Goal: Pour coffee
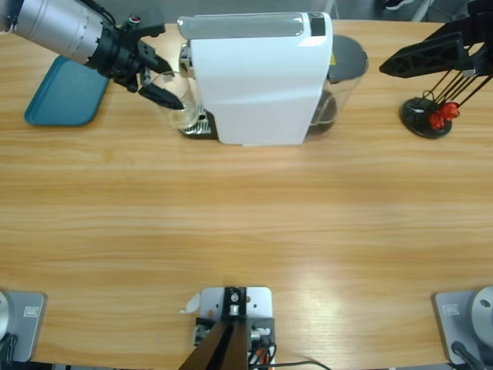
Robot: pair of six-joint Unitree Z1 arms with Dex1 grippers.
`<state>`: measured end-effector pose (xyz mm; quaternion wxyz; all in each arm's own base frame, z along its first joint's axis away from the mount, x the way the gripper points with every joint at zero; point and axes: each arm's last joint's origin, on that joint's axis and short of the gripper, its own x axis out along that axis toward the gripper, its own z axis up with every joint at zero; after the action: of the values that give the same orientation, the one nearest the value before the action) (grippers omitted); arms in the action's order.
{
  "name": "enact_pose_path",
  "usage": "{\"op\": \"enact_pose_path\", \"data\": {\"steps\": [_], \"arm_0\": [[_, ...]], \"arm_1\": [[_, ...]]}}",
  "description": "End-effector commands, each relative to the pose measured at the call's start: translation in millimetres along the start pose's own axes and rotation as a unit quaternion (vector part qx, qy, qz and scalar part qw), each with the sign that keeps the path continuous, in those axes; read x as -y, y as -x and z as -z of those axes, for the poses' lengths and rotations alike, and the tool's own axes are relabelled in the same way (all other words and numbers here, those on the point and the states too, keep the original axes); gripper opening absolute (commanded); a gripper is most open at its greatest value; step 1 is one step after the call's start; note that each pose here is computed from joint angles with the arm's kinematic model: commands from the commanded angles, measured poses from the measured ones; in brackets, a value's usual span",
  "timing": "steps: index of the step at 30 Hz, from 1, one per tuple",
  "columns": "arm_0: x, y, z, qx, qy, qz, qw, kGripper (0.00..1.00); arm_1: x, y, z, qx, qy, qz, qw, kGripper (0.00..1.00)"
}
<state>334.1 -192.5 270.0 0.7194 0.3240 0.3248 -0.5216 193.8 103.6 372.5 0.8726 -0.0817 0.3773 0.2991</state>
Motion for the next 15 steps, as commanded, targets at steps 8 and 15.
{"op": "enact_pose_path", "data": {"steps": [8, 15], "arm_0": [[-8.6, -30.9, 2.4, -0.002, -0.007, 0.028, 1.000, 0.342], [-9.7, -32.6, -3.6, 0.005, -0.013, 0.029, 0.999, 0.342]], "arm_1": [[1.4, 5.5, 1.8, 0.001, 0.005, 0.006, 1.000, 1.000], [1.2, 6.0, 3.9, -0.001, 0.006, 0.006, 1.000, 1.000]]}}
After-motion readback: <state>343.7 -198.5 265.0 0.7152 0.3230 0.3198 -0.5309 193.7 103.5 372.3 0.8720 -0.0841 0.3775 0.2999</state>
